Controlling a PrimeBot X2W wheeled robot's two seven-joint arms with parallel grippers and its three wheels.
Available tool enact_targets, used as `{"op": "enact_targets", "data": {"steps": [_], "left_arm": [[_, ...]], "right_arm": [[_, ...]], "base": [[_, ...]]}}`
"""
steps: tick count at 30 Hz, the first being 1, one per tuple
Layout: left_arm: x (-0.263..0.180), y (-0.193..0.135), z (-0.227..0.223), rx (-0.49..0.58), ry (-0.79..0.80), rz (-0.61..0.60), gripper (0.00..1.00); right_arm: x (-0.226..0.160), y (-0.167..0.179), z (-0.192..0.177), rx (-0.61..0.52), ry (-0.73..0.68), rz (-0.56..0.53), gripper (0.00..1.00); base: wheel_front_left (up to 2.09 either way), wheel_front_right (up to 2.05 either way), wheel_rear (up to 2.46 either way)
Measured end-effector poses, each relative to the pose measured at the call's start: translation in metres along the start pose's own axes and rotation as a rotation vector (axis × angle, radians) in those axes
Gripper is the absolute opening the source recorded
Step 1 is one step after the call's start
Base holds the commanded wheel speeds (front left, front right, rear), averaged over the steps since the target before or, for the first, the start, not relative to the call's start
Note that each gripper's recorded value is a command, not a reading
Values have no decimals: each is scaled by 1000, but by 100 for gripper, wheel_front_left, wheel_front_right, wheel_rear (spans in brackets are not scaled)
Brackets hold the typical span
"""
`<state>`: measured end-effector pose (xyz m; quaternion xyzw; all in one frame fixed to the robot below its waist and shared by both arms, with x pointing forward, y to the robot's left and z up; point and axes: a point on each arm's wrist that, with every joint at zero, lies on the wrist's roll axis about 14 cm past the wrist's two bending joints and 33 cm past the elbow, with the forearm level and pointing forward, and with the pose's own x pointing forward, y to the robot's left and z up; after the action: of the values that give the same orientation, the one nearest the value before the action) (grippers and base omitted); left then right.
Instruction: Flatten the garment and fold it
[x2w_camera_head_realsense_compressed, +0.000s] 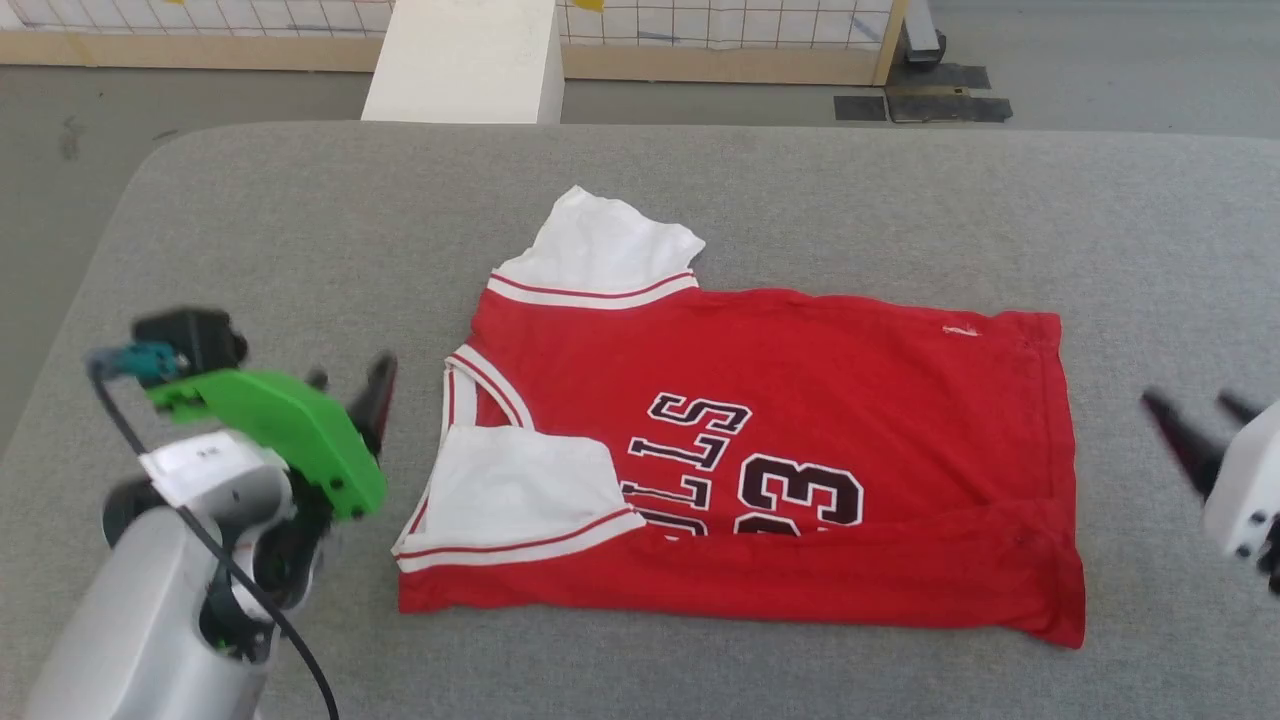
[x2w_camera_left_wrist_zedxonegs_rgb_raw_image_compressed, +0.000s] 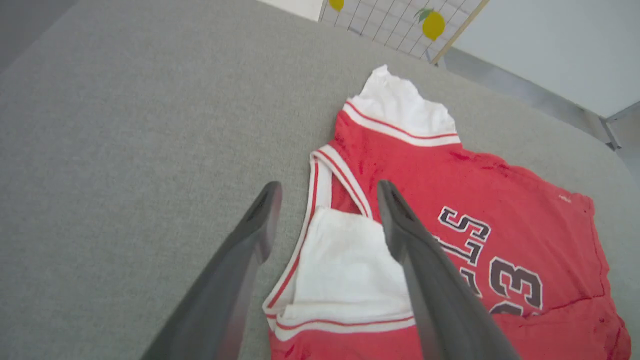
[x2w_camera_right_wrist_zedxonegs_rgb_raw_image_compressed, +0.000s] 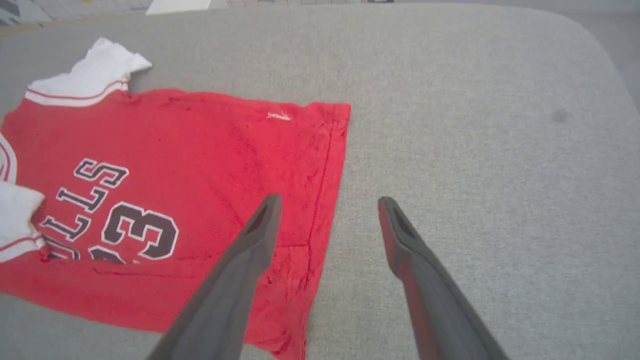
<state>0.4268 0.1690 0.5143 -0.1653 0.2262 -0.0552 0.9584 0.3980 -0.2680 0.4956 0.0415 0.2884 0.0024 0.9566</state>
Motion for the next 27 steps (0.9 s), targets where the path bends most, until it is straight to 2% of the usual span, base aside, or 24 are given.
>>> {"op": "enact_targets", "data": {"steps": [6, 11, 15, 21, 27], "left_arm": [[5, -17, 49, 97, -306, -68, 100], [15, -20, 52, 135, -445, -91, 100], [27, -20, 48, 146, -491, -94, 100], [50, -19, 35, 144, -470, -101, 100], [85, -32, 46, 181, -449, -144, 100]], "right_arm": [[0, -9, 44, 0, -243, -51, 100], [8, -11, 58, -11, -368, -65, 100], [20, -14, 55, -23, -379, -74, 100], [39, -15, 52, -28, -367, -73, 100], [60, -7, 60, -50, -371, -50, 100]], "base": [[0, 0, 0], [0, 0, 0], [0, 0, 0], [0, 0, 0], [0, 0, 0]]}}
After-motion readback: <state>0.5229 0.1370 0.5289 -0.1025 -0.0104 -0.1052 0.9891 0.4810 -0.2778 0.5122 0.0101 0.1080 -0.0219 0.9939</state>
